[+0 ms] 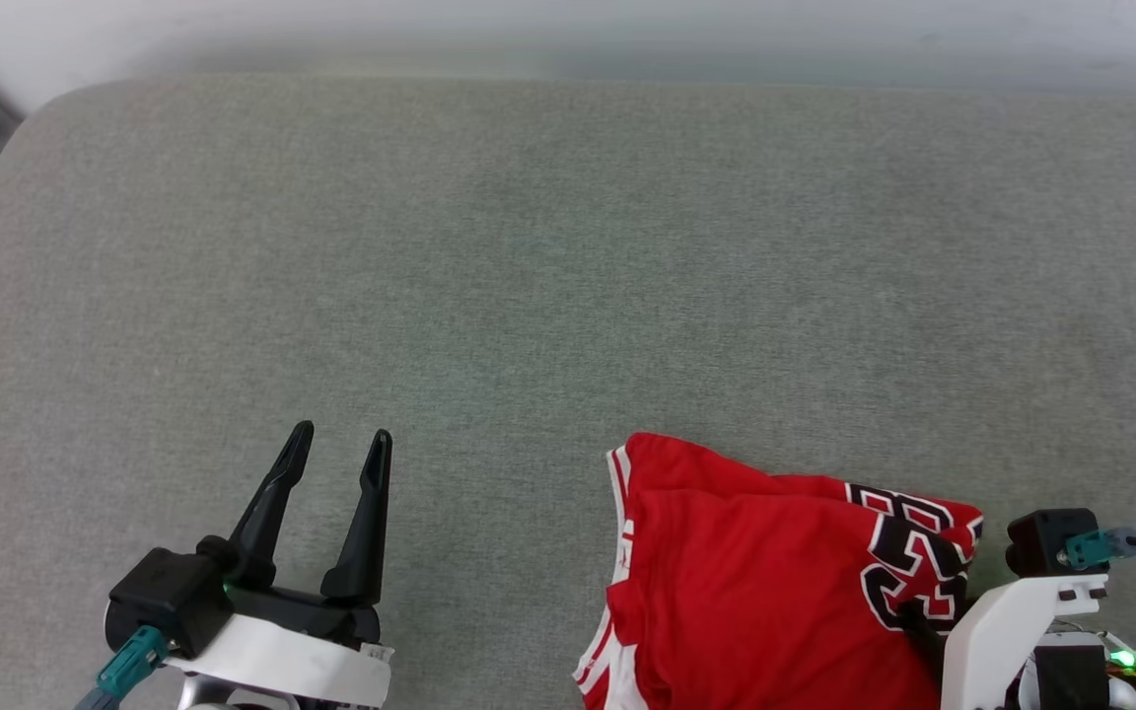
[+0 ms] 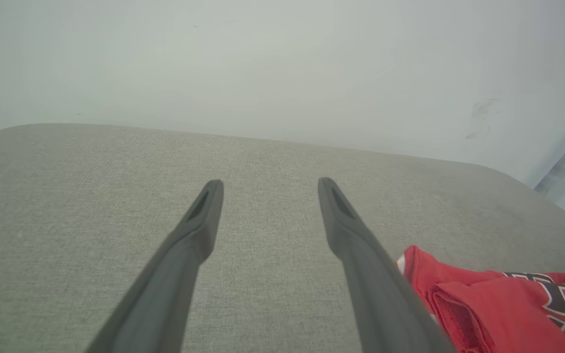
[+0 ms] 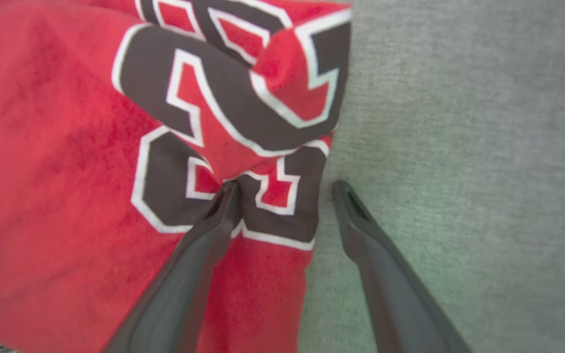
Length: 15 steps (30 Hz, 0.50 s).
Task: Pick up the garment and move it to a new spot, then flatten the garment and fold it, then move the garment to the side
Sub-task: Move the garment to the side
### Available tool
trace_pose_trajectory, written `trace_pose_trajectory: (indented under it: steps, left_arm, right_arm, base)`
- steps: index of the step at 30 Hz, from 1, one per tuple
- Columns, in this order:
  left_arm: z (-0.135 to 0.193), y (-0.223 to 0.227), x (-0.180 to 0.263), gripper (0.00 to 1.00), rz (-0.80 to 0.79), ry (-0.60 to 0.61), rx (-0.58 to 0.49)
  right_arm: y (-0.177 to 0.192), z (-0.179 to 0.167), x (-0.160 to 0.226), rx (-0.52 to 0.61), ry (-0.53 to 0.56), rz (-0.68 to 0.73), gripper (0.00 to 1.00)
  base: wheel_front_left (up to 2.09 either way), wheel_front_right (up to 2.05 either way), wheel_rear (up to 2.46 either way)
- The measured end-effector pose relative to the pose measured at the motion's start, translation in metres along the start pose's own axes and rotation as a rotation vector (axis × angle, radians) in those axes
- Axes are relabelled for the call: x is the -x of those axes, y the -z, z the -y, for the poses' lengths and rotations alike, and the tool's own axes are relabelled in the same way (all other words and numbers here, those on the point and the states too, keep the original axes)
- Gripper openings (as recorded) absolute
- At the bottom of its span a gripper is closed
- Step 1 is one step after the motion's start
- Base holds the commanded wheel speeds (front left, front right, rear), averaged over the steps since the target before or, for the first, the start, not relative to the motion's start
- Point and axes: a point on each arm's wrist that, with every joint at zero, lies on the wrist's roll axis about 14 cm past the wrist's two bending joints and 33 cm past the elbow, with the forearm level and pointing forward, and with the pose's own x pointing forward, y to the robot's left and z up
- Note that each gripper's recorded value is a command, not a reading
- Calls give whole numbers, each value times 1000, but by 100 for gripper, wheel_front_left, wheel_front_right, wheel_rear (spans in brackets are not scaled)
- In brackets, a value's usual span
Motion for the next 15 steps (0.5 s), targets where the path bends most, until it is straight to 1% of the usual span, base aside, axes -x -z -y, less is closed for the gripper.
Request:
trace_pose_trajectory:
  steps: [2,6,7,8,9,10,13,15]
  left_arm:
    - [-4,1,0,100,-3,-11,-5]
    - [-11,4,4,100,-20,-34,-10]
    - [-12,5,5,100,-21,-36,-10]
    - [-12,4,5,100,-21,-36,-10]
    - [-12,4,6,100,-20,-36,-11]
    - [-9,1,6,100,-10,-30,-8]
    - [-3,-3,6,100,4,-15,-8]
    - [2,-4,6,100,8,0,-5]
  right_arm:
    - [2,-4,-7,13,-12,-19,100]
    - [4,-8,-17,78,-10,-37,99]
    - [4,-8,-19,84,-12,-38,44]
    - [4,-9,-19,89,-12,-36,44]
    - [4,-9,-20,102,-13,-33,0]
    - [-4,-11,-21,140,-12,5,0]
    - [-9,-11,-18,169,-7,34,0]
    - [-15,-7,-13,228,15,48,0]
  base:
    - [0,0,0]
    - [0,0,0]
    - [0,0,0]
    - [0,0,0]
    - [0,0,0]
    - [0,0,0]
    - [0,0,0]
    - [0,0,0]
